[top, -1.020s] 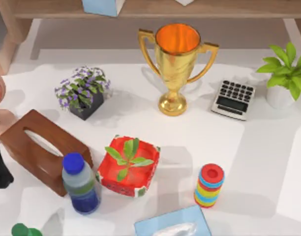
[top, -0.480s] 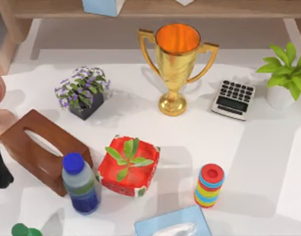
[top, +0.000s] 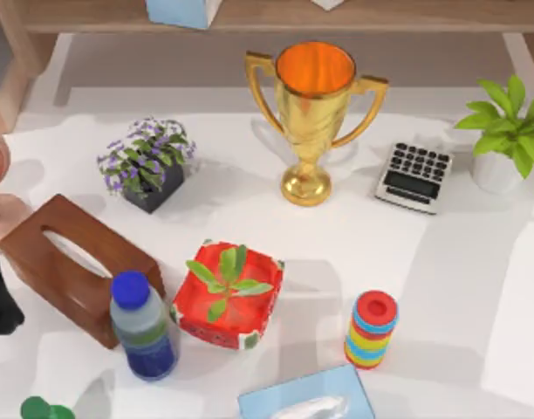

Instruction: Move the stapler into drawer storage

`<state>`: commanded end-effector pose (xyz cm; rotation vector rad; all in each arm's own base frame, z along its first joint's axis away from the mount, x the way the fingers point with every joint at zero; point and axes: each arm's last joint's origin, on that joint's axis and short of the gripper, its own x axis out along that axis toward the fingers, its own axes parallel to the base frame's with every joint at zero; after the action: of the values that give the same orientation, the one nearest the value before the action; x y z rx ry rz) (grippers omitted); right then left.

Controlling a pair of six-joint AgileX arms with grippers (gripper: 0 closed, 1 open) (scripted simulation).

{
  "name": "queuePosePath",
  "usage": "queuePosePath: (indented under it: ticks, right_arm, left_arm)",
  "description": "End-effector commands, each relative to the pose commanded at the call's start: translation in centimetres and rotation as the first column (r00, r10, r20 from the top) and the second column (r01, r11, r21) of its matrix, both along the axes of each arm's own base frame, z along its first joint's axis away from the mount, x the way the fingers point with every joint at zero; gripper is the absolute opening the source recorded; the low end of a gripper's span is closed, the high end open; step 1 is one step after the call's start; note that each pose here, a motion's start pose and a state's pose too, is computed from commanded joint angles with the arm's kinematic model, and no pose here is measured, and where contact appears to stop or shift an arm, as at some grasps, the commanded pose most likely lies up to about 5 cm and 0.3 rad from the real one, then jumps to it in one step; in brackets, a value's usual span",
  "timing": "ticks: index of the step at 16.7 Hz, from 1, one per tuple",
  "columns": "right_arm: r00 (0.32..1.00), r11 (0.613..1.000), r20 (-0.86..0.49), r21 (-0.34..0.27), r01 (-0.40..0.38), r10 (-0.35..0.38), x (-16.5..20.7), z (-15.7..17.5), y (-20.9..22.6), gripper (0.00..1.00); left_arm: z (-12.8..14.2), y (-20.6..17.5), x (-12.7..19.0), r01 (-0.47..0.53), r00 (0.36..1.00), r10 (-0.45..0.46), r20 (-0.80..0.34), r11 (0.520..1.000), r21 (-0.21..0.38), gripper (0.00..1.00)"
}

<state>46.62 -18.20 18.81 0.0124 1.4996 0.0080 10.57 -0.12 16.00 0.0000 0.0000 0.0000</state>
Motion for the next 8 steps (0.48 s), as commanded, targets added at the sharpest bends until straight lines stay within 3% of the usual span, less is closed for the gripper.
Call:
queuePosePath:
  ticks: [4, 8]
  right_arm:
    - [0.981, 0.999, 0.188, -0.031, -0.043, 0.049, -0.9, 3.4, -0.5, 1.00]
    - [0.891, 0.989, 0.437, -0.128, -0.071, 0.121, -2.8, 6.3, -3.0, 1.00]
  left_arm:
    - [0.0, 0.0, 0.0, 0.000, 1.000, 0.000, 0.000, 1.000, 0.000, 1.00]
    - [0.0, 0.0, 0.0, 0.000, 1.000, 0.000, 0.000, 1.000, 0.000, 1.00]
